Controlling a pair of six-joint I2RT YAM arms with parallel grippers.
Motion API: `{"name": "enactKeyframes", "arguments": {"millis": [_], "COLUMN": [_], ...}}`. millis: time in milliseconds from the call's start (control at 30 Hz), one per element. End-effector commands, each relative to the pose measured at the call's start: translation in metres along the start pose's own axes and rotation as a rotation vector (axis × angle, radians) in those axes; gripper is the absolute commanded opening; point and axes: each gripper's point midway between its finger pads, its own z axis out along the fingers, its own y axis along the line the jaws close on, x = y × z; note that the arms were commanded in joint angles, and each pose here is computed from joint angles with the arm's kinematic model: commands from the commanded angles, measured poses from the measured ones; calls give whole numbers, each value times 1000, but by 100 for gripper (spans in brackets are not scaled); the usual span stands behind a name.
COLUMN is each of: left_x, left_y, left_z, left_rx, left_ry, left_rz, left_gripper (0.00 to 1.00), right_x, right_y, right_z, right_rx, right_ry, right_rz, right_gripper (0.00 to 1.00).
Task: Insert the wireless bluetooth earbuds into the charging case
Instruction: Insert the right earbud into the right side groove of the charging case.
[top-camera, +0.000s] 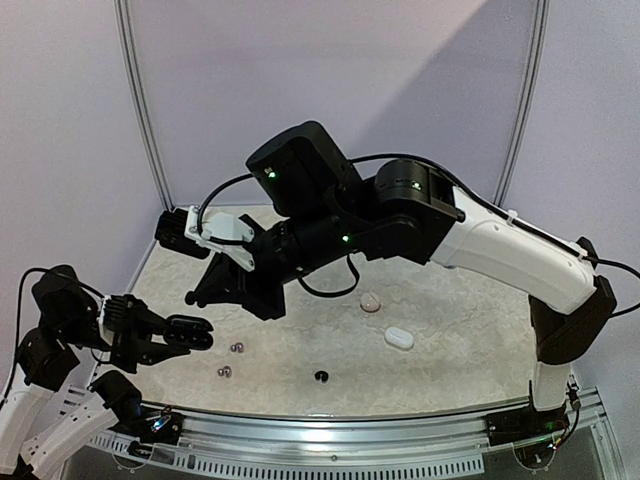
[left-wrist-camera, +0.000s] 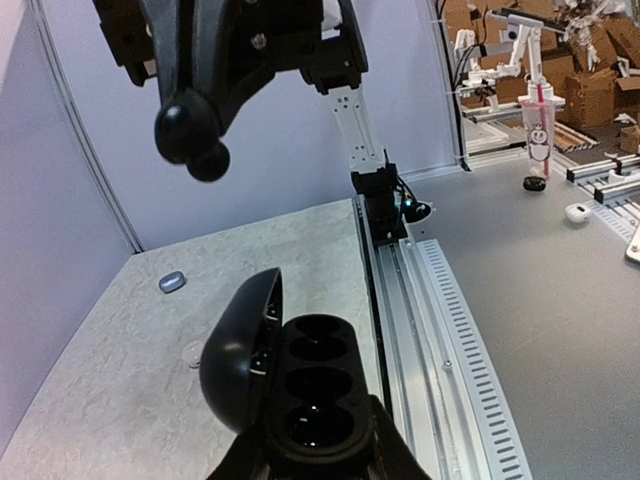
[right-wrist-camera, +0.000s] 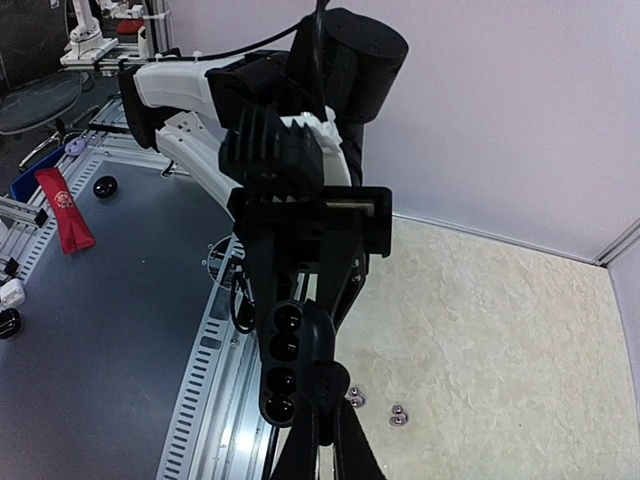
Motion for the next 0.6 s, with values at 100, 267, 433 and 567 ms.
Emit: {"name": "enactKeyframes", "arguments": {"millis": [100, 267, 433, 567], "left_x": [14, 13, 11, 7], "left_y": [-1, -4, -7, -7], "left_z": [1, 0, -1, -1], "left_rx": [3, 8, 22, 22], "left_ry": [59, 55, 44, 34], "left_rz": [28, 58, 67, 76], "left_gripper": [0, 0, 0, 0], "right_x": [-17, -14, -10, -6], "right_y": [17, 17, 14, 14], "right_z": [-1, -2, -4, -6], "right_rx": [-28, -26, -4, 4], "right_ry": [-47, -33, -11, 8], "right_rz": [-97, -106, -114, -124], "right_gripper": [0, 0, 0, 0]}}
